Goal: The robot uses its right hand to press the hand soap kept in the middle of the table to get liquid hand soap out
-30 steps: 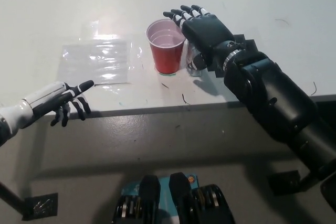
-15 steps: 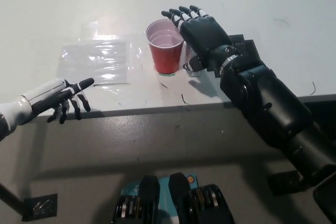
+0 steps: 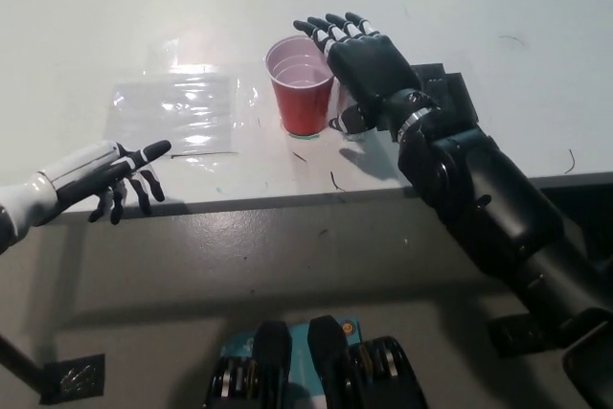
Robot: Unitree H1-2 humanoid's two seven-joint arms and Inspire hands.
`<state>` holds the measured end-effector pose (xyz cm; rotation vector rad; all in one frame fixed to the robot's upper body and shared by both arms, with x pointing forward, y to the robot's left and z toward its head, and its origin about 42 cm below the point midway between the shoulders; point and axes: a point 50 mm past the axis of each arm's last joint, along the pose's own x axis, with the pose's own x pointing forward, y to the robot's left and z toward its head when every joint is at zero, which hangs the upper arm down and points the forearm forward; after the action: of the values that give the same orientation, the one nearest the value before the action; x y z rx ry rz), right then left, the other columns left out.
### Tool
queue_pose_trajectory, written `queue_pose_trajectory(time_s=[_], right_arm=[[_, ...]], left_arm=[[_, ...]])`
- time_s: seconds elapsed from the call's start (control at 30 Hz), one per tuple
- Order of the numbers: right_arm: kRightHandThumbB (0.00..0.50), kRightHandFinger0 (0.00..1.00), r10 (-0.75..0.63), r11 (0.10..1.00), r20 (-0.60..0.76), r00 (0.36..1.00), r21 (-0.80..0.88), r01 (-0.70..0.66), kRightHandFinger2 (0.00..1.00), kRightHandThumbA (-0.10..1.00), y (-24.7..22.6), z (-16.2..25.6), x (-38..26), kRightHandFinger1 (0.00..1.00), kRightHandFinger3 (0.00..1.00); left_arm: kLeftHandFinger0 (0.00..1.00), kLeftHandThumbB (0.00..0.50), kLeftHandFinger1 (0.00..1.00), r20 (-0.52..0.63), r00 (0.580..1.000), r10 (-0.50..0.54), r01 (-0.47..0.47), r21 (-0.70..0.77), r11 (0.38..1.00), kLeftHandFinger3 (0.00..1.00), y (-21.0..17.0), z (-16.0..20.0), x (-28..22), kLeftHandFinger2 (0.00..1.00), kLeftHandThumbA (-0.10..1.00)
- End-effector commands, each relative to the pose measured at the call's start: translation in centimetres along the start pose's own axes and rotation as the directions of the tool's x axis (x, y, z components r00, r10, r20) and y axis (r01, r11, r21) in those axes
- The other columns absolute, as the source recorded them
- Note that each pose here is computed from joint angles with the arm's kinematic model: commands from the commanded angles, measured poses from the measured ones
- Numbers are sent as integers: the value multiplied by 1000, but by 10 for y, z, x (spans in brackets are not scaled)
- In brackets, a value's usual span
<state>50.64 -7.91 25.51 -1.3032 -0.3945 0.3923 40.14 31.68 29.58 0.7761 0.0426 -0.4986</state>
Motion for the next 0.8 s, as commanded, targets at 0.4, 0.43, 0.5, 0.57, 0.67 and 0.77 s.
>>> queue_pose_trajectory(time_s=[0.4,0.43,0.5,0.57,0.67,0.77], right_arm=[[360,1000,347,937,-122,930,88,-338,1000,1000,125,-23,-47,1000,1000],[360,1000,348,937,-121,930,86,-339,1000,1000,126,-24,-48,1000,1000],[367,1000,352,935,-124,928,90,-343,1000,1000,126,-24,-48,1000,1000],[380,1000,361,932,-133,923,85,-352,1000,1000,128,-26,-48,1000,1000],[371,1000,358,933,-137,924,83,-350,1000,1000,127,-26,-48,1000,1000],[403,1000,365,931,-141,920,82,-357,1000,1000,128,-27,-48,1000,1000]], left_arm=[[136,229,205,36,999,39,-41,54,998,627,28,18,-5,393,1000],[133,229,204,37,998,44,-45,48,998,625,28,19,-5,392,1000],[128,227,198,38,998,41,-43,52,998,627,28,19,-6,382,1000],[128,224,194,37,999,37,-40,55,998,627,29,19,-5,372,1000],[120,225,202,39,998,41,-43,62,997,620,30,20,-6,373,1000],[109,233,198,39,998,39,-41,49,998,623,29,20,-5,373,1000]])
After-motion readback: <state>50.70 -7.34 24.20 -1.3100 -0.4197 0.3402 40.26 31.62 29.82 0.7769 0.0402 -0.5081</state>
